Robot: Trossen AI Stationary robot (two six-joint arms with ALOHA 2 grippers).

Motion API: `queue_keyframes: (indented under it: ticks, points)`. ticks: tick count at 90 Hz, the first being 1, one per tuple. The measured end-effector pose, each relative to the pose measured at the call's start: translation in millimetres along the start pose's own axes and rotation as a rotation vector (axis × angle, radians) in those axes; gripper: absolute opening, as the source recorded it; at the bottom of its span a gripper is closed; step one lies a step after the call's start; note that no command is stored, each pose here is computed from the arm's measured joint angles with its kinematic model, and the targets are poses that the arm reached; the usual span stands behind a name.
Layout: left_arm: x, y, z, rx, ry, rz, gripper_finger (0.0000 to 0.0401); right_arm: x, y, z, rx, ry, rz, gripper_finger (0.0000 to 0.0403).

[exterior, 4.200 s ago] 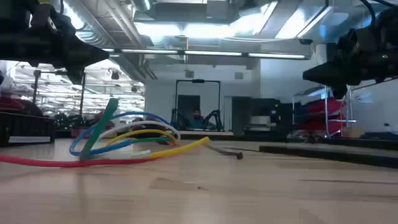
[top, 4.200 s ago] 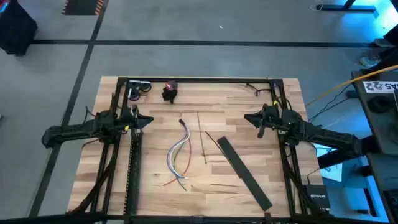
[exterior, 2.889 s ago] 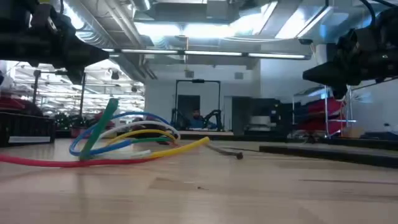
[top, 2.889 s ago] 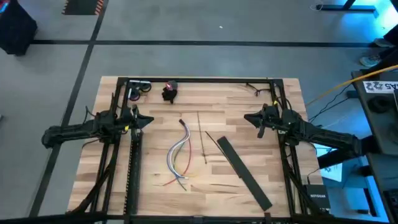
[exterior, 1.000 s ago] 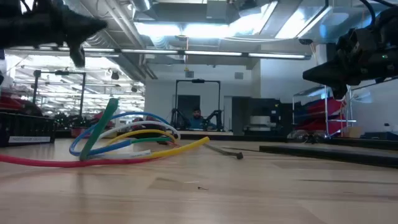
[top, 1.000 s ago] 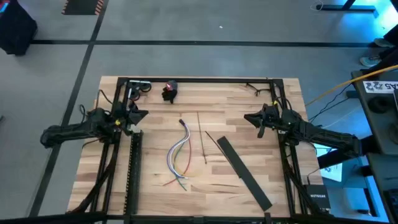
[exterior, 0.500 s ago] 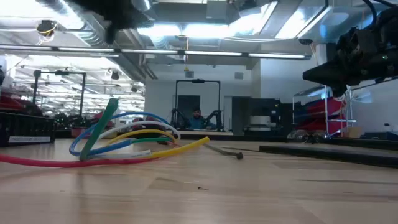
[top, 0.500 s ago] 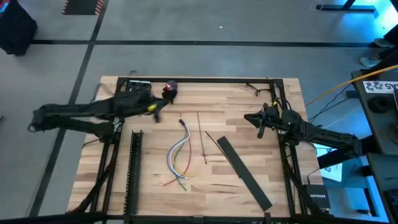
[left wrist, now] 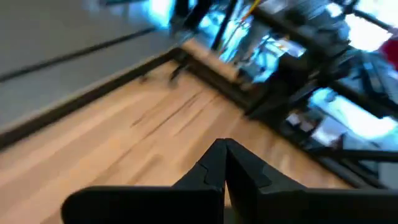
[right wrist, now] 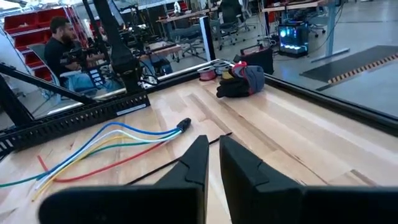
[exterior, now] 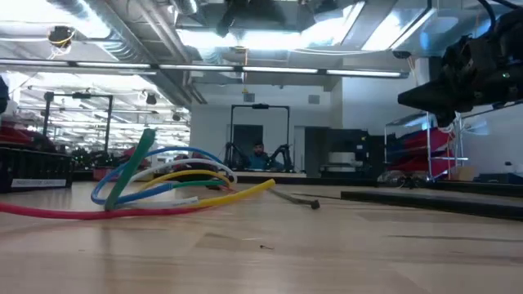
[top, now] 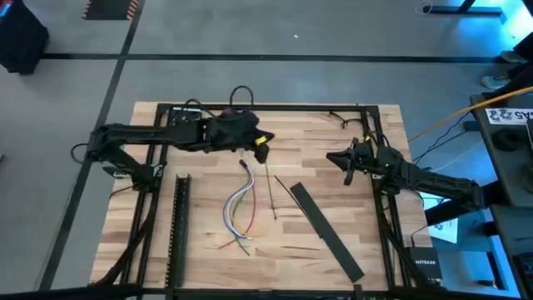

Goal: Ziptie cables
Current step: Insert the left black zip tie tail into the locking head

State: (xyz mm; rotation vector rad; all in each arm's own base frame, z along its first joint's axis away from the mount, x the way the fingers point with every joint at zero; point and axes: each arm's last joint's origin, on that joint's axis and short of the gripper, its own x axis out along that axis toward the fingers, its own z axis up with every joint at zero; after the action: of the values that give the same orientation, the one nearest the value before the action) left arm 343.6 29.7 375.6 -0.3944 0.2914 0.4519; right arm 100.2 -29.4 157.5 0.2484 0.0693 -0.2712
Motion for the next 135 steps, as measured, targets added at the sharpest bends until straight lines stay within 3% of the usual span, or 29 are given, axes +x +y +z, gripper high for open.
queue_keyframes:
  ticks: [9,19,31,46,57,73,95,109,135]
  points:
    - [-1,-14,11,0.06,0.003,0.031,0.0,0,0,0,0.029,0.002,0.01,0.0033]
    - [6,-20,10,0.083,0.017,0.023,0.0,0,2,1,0.14,0.003,0.056,0.0033]
    - [20,-10,3,0.018,0.059,0.078,0.0012,0,3,1,0.187,0.016,0.096,0.0033]
    - [48,17,-16,-0.033,0.227,0.191,0.0061,0,3,1,0.187,0.014,0.099,0.0033]
    - [73,31,-32,-0.094,0.331,0.212,0.011,0,3,1,0.203,0.016,0.103,0.0033]
    - [110,45,-75,-0.155,0.495,0.329,0.0157,0,3,1,0.2,0.019,0.1,0.0033]
    - [148,55,-130,-0.216,0.645,0.439,0.015,4,2,-5,0.205,0.088,0.073,0.0033]
    - [157,64,-147,-0.233,0.71,0.489,0.0139,8,0,-10,0.213,0.149,0.051,0.0033]
    - [166,72,-161,-0.253,0.71,0.502,0.0134,11,-1,-16,0.218,0.209,0.03,0.0033]
